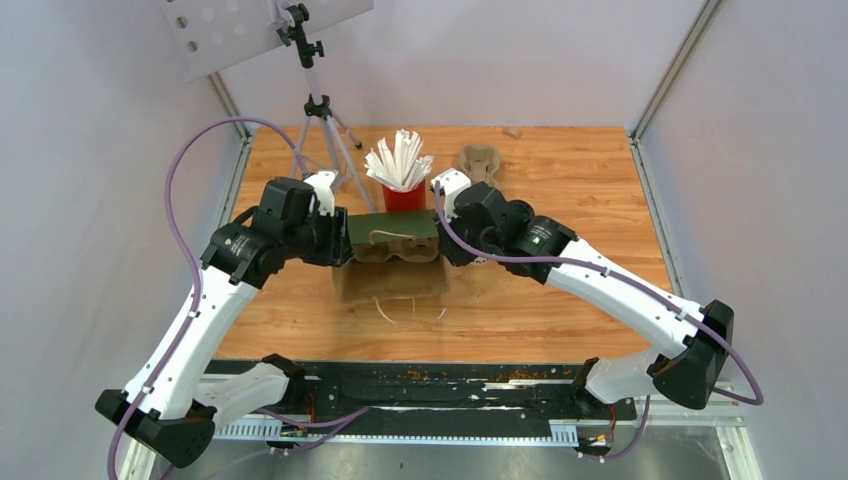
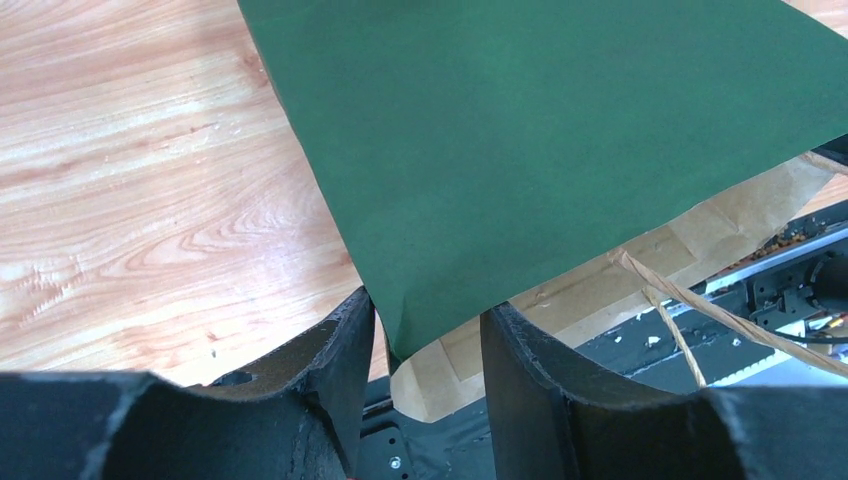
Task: Pack the takeout coffee
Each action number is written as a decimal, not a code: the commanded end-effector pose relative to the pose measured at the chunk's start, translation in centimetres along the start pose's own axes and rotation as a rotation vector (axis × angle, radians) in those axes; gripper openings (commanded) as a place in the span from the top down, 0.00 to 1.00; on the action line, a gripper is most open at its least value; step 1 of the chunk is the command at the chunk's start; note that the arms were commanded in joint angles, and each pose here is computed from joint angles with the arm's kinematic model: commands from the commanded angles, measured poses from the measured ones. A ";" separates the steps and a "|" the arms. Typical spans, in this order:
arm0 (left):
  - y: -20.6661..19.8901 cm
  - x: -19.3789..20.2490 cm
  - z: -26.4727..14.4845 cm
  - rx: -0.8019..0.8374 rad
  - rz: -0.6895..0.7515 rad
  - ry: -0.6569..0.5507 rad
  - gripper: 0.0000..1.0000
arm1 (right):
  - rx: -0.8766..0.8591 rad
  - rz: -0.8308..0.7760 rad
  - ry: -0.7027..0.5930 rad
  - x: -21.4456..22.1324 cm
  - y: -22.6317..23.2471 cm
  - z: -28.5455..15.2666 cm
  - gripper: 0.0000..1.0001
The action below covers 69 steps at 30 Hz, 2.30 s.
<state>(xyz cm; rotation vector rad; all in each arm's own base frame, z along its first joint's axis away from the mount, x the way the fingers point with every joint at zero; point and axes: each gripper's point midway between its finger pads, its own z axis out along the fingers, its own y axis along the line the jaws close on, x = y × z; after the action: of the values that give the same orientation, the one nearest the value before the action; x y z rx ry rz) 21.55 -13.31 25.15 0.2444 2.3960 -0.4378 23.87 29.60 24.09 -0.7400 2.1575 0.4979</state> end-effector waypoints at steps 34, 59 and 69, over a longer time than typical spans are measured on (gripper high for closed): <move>1.3 -0.8 -1.4 0.008 -0.054 -0.121 0.46 | -0.001 0.230 -0.041 -3.1 -1.0 -1.1 1.00; 0.5 -0.9 -1.1 0.065 -0.032 -0.125 1.00 | -0.100 0.192 -0.051 -3.4 -0.4 -3.3 0.57; 0.0 -1.0 -1.4 0.084 -0.026 -0.104 1.00 | -0.069 0.153 -0.103 -4.7 -2.9 -7.1 0.30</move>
<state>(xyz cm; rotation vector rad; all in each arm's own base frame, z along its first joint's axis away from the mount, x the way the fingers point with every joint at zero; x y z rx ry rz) 21.54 -12.67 25.26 0.1909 2.3223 -0.5346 24.07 26.47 28.41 -0.5680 2.2136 0.6804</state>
